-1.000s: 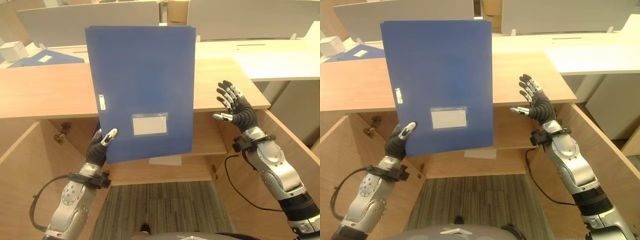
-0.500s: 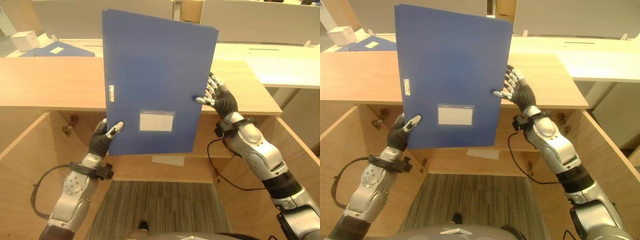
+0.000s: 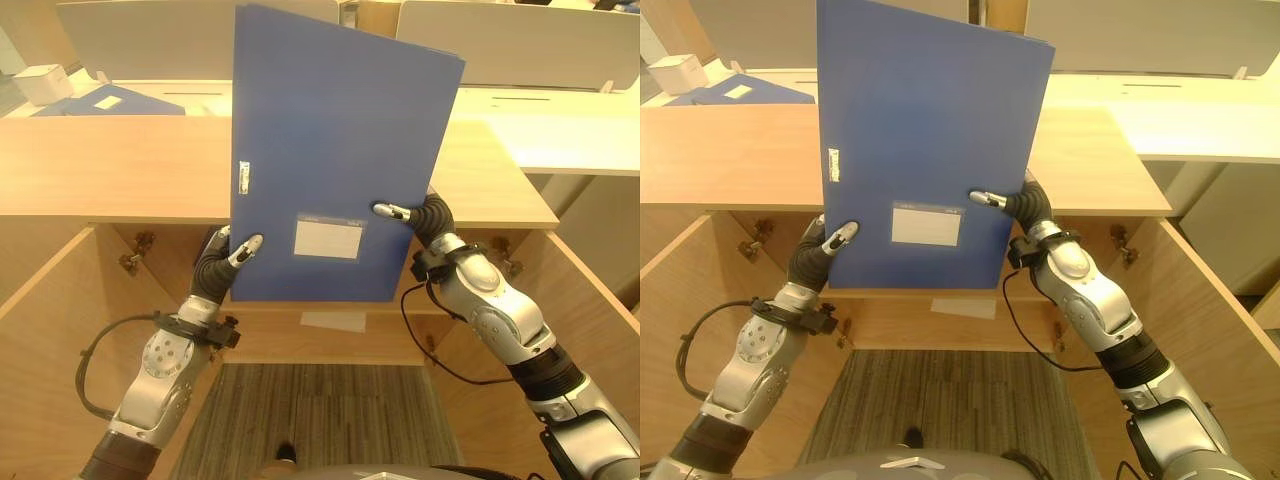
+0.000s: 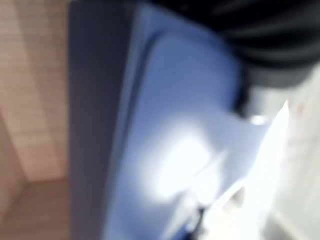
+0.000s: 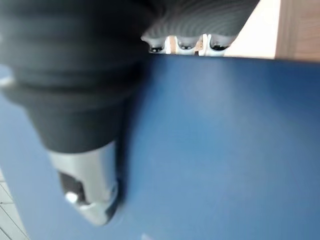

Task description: Put the empty folder in the office cabinet

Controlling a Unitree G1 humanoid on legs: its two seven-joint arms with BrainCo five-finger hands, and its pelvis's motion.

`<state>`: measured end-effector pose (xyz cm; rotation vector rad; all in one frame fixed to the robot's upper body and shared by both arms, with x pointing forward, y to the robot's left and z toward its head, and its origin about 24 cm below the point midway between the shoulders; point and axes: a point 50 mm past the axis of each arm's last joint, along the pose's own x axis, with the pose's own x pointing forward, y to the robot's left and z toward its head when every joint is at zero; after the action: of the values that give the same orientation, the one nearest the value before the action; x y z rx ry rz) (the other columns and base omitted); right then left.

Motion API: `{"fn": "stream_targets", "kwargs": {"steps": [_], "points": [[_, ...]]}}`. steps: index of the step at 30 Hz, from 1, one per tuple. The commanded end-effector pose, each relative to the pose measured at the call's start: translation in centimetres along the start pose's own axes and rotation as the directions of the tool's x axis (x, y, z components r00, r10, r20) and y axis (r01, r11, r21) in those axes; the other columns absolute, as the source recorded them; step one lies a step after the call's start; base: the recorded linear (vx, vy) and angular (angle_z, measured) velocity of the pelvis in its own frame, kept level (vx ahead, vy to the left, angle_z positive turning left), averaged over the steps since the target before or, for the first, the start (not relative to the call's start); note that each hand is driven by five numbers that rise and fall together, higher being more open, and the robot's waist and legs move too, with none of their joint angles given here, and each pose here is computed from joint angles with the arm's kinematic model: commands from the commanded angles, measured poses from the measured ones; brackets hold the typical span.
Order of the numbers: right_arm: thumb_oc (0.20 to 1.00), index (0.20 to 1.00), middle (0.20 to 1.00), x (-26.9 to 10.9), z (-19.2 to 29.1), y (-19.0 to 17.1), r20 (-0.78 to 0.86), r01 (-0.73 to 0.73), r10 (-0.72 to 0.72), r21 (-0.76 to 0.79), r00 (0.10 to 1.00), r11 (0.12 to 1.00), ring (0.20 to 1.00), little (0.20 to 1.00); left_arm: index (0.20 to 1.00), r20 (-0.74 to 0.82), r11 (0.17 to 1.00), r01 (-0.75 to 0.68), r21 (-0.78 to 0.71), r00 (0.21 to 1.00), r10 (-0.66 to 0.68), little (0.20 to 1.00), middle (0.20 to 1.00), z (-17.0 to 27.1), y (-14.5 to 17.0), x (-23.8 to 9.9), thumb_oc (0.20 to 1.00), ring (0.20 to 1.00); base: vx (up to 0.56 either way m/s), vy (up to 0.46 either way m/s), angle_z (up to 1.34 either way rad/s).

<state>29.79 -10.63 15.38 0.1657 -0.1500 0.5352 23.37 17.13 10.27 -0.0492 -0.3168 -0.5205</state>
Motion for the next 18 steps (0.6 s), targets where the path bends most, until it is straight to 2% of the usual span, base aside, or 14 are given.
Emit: {"fn": "stream_targets", "kwargs": {"steps": [1, 6, 8, 9, 15, 18], "points": [[0.200, 0.200, 0.200, 1.9, 2.5, 1.2, 0.114, -0.054, 0.057, -0.031, 0.992, 0.998, 0.200, 0.200, 0.200, 0.137, 0.991, 0.129, 0.042, 0.982, -0.133, 0.200, 0.200, 2.5, -0.8, 2.6, 0.200, 0.200, 0.00, 0.000, 0.00], [0.200, 0.200, 0.200, 1.7, 2.5, 0.8, 0.124, -0.027, 0.036, -0.073, 0.992, 0.997, 0.200, 0.200, 0.200, 0.118, 0.996, 0.085, 0.013, 0.989, -0.086, 0.200, 0.200, 2.0, -0.7, 2.3, 0.200, 0.200, 0.00, 0.000, 0.00], [0.200, 0.200, 0.200, 1.7, 2.4, 0.5, 0.128, -0.012, 0.025, -0.101, 0.991, 0.995, 0.200, 0.200, 0.834, 0.117, 0.999, 0.042, 0.004, 0.992, -0.042, 0.834, 0.834, 1.8, -0.3, 2.2, 0.834, 0.834, 0.00, 0.000, 0.00], [0.200, 0.200, 0.200, 1.5, 2.3, 0.2, 0.132, 0.005, 0.014, -0.138, 0.991, 0.990, 0.200, 0.200, 1.000, 0.119, 1.000, 0.007, 0.001, 0.993, -0.007, 1.000, 1.000, 1.7, -0.1, 2.0, 1.000, 1.000, 0.00, 0.000, 0.00], [0.200, 0.200, 0.200, -0.8, 0.5, -1.1, 0.129, 0.063, -0.025, -0.304, 0.991, 0.950, 0.200, 0.200, 1.000, 0.160, 0.968, -0.246, 0.048, 0.958, 0.236, 1.000, 1.000, 1.4, 1.3, 0.0, 1.000, 1.000, 0.00, -0.012, 0.01], [0.200, 0.200, 0.200, -2.6, -0.9, -1.4, 0.105, 0.071, -0.038, -0.334, 0.994, 0.940, 0.200, 0.200, 1.000, 0.108, 0.955, -0.296, 0.009, 0.950, 0.293, 1.000, 1.000, 0.4, 1.7, -1.2, 1.000, 1.000, -0.01, -0.048, 0.02]]}}
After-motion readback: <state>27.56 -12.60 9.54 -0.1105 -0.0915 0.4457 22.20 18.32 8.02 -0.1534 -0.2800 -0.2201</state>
